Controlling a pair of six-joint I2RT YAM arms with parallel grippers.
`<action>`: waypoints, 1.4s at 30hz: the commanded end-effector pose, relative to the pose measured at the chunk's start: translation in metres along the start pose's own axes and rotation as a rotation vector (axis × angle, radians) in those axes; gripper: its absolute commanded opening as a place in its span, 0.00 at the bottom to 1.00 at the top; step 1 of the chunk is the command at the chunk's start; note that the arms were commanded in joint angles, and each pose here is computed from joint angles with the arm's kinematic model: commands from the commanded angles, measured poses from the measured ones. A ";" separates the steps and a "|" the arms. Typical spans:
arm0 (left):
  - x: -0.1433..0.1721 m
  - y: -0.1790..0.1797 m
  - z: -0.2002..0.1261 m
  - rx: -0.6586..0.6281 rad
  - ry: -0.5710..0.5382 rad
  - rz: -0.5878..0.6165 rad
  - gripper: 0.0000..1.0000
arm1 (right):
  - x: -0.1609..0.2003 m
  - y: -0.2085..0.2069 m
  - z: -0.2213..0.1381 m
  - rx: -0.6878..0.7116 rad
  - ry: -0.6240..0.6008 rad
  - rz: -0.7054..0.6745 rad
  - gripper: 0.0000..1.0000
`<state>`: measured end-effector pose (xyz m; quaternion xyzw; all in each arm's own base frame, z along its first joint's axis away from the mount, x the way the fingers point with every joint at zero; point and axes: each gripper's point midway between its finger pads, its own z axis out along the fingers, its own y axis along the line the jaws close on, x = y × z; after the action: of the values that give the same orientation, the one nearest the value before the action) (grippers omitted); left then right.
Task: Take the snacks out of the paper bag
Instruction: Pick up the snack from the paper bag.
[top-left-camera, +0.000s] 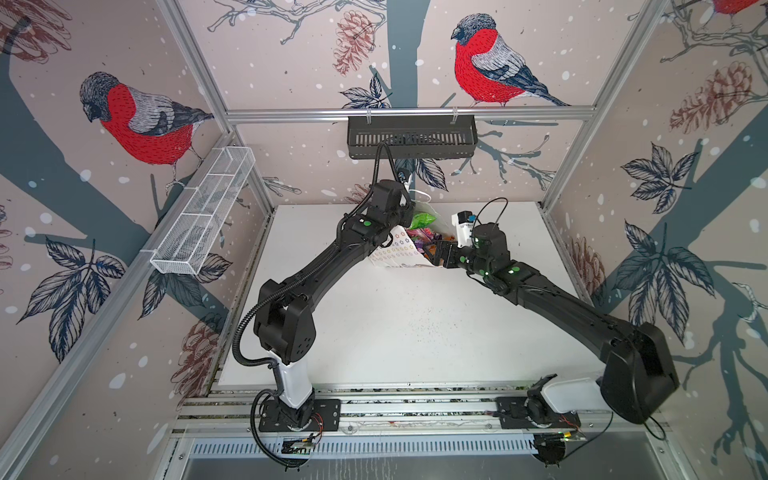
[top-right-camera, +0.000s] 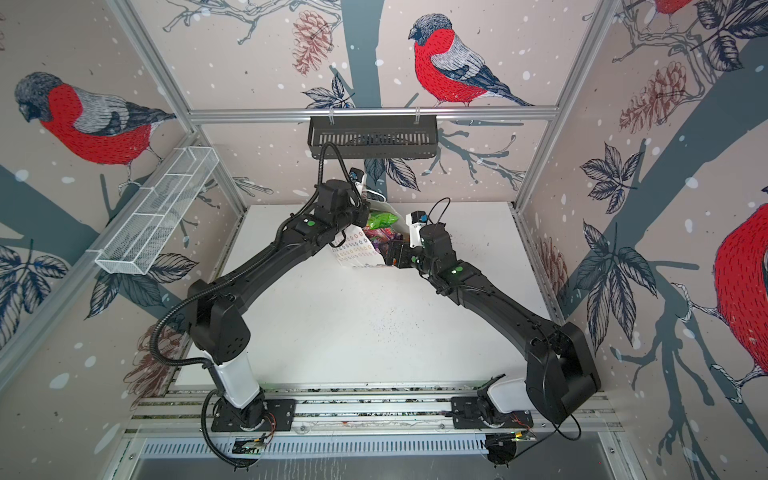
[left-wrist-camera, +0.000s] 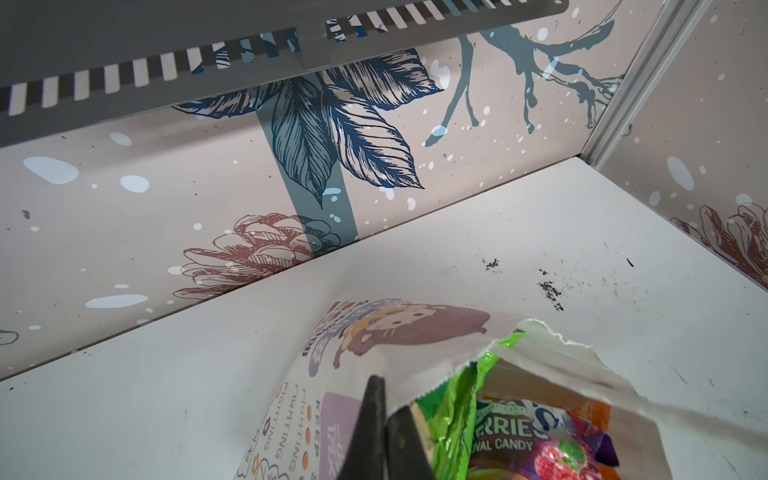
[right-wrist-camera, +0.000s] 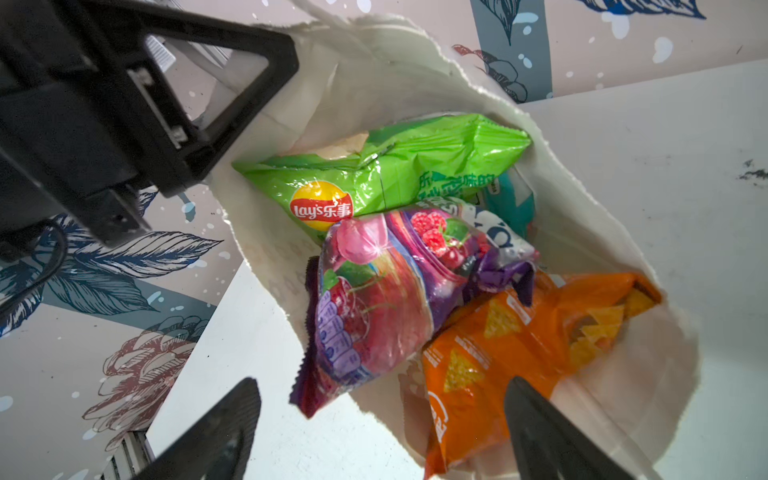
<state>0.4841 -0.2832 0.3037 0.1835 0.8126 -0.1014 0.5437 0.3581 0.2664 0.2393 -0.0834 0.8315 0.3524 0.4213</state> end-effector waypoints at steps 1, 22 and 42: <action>-0.015 -0.002 -0.002 0.011 -0.061 -0.027 0.00 | -0.004 0.004 0.004 -0.016 -0.021 0.019 0.91; -0.016 -0.013 -0.011 0.057 -0.106 -0.041 0.00 | -0.004 0.006 0.020 -0.045 -0.016 0.084 0.75; -0.015 -0.016 -0.013 0.055 -0.118 -0.031 0.00 | 0.004 0.006 0.038 -0.075 0.028 0.111 0.54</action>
<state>0.4690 -0.2896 0.3024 0.1816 0.7994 -0.1265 0.5585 0.3771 0.2909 0.2175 -0.0535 0.8355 0.3887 0.3846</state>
